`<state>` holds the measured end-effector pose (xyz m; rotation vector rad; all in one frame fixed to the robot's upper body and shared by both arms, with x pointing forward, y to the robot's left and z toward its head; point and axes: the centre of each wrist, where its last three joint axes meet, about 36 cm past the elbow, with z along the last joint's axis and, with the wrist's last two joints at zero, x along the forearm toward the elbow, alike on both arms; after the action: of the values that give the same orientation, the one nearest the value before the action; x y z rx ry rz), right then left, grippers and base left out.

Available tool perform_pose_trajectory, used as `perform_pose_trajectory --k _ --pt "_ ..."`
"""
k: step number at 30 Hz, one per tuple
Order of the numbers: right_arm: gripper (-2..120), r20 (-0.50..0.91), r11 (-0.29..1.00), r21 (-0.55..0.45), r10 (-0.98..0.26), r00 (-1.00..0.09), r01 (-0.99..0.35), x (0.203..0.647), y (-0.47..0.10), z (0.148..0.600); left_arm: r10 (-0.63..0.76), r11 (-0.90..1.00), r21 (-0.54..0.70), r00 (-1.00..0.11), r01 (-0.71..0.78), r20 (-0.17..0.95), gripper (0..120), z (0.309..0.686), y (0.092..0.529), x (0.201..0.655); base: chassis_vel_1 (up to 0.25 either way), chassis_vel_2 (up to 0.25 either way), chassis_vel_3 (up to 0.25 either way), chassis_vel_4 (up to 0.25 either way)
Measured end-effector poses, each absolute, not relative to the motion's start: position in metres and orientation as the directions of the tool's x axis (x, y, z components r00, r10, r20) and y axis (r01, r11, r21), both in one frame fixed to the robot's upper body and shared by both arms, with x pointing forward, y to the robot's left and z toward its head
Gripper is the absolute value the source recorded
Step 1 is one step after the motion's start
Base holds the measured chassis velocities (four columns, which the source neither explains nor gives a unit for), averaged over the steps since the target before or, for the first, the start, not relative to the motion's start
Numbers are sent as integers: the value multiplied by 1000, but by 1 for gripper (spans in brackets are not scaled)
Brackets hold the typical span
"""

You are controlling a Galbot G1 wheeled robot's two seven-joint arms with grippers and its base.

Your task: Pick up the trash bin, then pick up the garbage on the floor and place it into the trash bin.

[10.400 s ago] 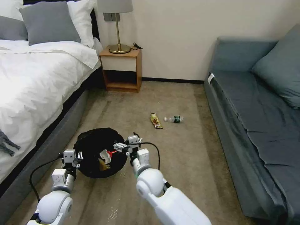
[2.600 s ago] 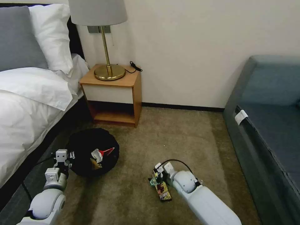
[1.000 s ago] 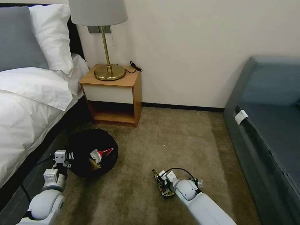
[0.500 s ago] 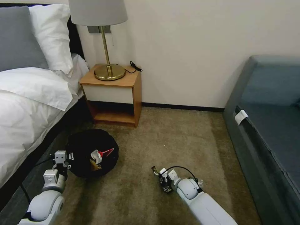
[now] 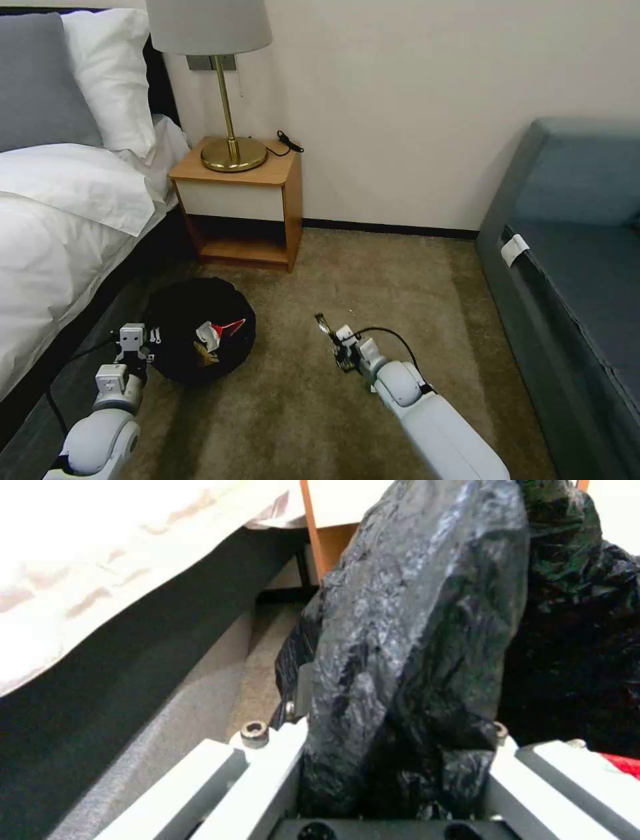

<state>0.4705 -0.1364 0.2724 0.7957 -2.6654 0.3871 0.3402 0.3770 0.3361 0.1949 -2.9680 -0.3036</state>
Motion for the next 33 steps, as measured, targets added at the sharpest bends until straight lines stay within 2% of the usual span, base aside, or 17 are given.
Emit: perform_pose_trajectory --k 4,9,13,15,20,27,33 --pt "0 252 812 -115 -533 -807 -572 471 -111 290 -132 974 202 -982 -103 133 4 338 371 340 0 0 0 0" --pt "0 184 800 -68 -577 -796 -596 465 -94 300 -110 977 194 -985 -82 134 4 338 366 340 0 0 0 0" --pt "0 109 770 67 -638 -762 -634 451 -68 318 -71 982 181 -989 -47 129 4 339 359 338 0 0 0 0" --pt "0 108 769 71 -639 -762 -635 450 -68 318 -69 982 181 -989 -46 128 4 339 358 338 0 0 0 0" --pt "0 4 694 239 -700 -714 -679 440 -53 333 -38 985 172 -992 -18 117 4 340 355 336 0 0 0 0" --pt "0 -95 593 303 -760 -643 -746 423 -27 332 -2 988 156 -994 15 112 4 340 348 333 0 0 0 0" --pt "0 -102 569 300 -779 -619 -766 417 -15 315 23 989 146 -995 37 94 4 345 345 331 0 0 0 0"
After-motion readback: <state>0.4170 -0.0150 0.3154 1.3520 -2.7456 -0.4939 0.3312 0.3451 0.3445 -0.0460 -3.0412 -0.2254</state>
